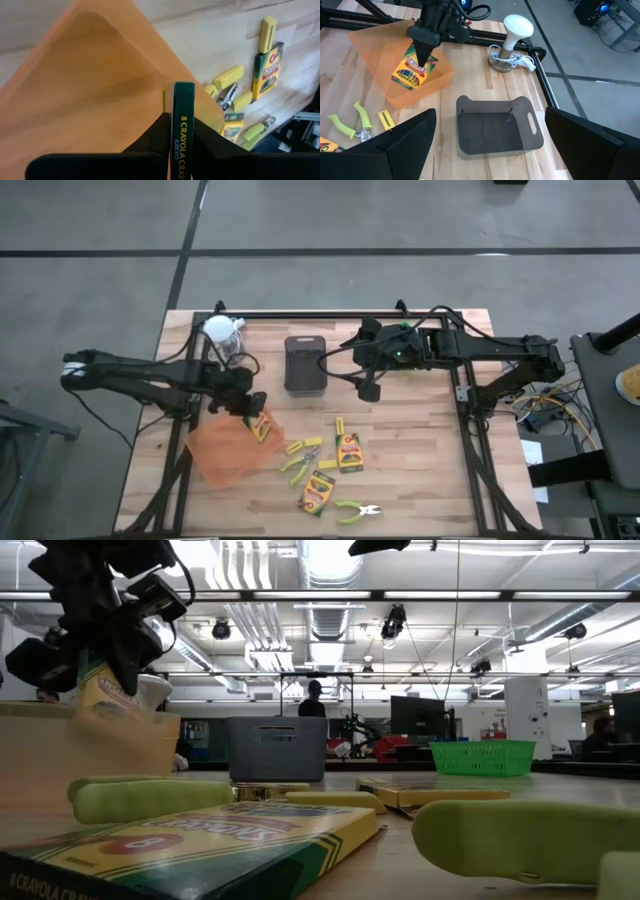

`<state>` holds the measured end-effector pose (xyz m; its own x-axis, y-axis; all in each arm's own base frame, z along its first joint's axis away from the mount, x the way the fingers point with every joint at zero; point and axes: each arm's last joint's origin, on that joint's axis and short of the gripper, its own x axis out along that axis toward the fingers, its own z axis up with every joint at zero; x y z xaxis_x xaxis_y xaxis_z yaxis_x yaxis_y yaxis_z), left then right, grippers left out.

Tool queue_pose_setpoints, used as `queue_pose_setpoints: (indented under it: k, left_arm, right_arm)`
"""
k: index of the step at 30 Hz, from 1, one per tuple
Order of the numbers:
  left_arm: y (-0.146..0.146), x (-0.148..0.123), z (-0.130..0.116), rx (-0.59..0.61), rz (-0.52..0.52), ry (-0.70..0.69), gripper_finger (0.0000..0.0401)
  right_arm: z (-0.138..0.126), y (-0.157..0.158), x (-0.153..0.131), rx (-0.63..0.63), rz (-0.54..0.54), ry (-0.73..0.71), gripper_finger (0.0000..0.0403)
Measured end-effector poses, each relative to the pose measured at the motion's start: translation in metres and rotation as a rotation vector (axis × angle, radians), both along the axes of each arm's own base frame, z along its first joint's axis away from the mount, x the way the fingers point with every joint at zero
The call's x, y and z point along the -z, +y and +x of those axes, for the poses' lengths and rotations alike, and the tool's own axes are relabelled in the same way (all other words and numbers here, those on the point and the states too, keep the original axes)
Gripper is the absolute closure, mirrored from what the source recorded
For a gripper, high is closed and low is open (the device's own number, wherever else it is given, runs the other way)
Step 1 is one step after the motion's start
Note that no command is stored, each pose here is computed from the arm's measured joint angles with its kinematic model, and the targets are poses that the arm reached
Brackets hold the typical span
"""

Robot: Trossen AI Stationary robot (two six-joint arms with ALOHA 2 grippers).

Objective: Pick & Place School Supplies
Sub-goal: Put the pack of crayons into the orange bin

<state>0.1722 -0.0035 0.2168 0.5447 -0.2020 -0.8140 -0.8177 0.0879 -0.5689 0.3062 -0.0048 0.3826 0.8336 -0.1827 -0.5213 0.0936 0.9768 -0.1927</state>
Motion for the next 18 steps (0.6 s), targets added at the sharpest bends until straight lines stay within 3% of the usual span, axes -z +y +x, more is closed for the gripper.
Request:
queue_pose_setpoints:
  k: [18]
  left_arm:
    - [0.0001, 0.0012, -0.0001, -0.012, -0.004, 0.004, 0.035]
  right_arm:
    - [0.0, 0.0, 0.0, 0.007, 0.012, -0.003, 0.0032]
